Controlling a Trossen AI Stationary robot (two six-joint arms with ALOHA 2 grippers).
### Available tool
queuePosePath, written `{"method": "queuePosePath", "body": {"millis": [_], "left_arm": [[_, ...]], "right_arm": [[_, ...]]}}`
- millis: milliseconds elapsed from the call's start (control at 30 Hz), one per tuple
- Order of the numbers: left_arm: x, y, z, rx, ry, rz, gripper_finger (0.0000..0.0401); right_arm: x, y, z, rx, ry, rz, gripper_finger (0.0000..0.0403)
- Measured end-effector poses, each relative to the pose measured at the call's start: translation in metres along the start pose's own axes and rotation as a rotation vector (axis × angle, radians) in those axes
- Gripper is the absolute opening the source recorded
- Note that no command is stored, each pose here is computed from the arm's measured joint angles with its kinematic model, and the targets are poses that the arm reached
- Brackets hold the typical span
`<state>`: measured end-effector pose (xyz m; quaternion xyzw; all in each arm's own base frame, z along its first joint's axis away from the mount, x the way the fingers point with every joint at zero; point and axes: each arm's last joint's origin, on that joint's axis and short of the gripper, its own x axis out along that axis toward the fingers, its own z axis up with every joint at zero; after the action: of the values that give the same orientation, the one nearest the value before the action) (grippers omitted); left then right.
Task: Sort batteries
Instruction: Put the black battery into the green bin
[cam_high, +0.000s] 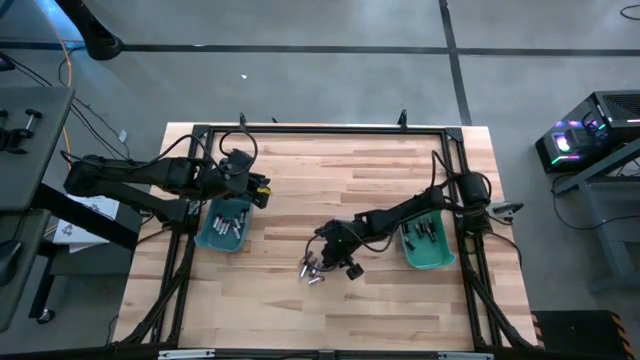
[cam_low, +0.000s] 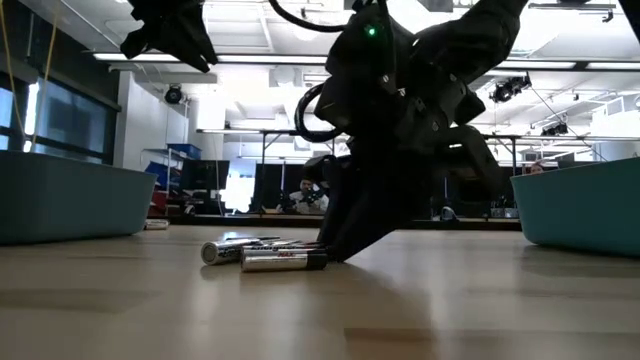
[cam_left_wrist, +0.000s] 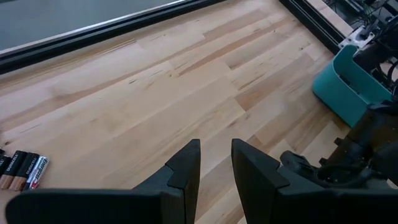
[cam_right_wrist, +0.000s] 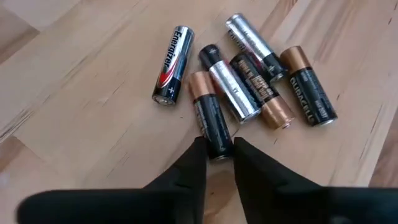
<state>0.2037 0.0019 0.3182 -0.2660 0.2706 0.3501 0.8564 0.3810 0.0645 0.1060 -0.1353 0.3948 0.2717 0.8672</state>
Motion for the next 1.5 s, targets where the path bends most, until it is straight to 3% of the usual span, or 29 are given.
{"method": "queuePosePath", "body": {"millis": [167,400,633,867,1100,1300,1500], "left_arm": [[0.0,0.0,0.0,0.0,0.0,0.0,0.0085],[0.0,0.0,0.0,0.0,0.0,0.0,0.0085],[0.0,0.0,0.0,0.0,-0.001,0.0,0.0085],[0.0,0.0,0.0,0.0,-0.006,0.003,0.0085],[0.0,0.001,0.001,0.032,-0.025,0.02,0.0085],[0.0,0.0,0.003,0.087,-0.053,0.027,0.0085],[0.001,-0.002,0.008,0.096,-0.1,0.022,0.0085]], "right_arm": [[0.0,0.0,0.0,-0.002,0.002,-0.005,0.0027],[-0.006,0.002,0.0,0.049,0.038,-0.004,0.0026],[-0.054,0.011,0.012,0.162,0.105,0.009,0.002],[-0.136,0.03,0.025,0.517,0.13,0.011,0.0018],[-0.217,0.076,0.018,0.894,0.221,-0.002,0.0017],[-0.264,0.119,-0.026,1.304,0.282,-0.18,0.0016],[-0.252,0.135,-0.08,1.69,0.33,-0.24,0.0016]]}}
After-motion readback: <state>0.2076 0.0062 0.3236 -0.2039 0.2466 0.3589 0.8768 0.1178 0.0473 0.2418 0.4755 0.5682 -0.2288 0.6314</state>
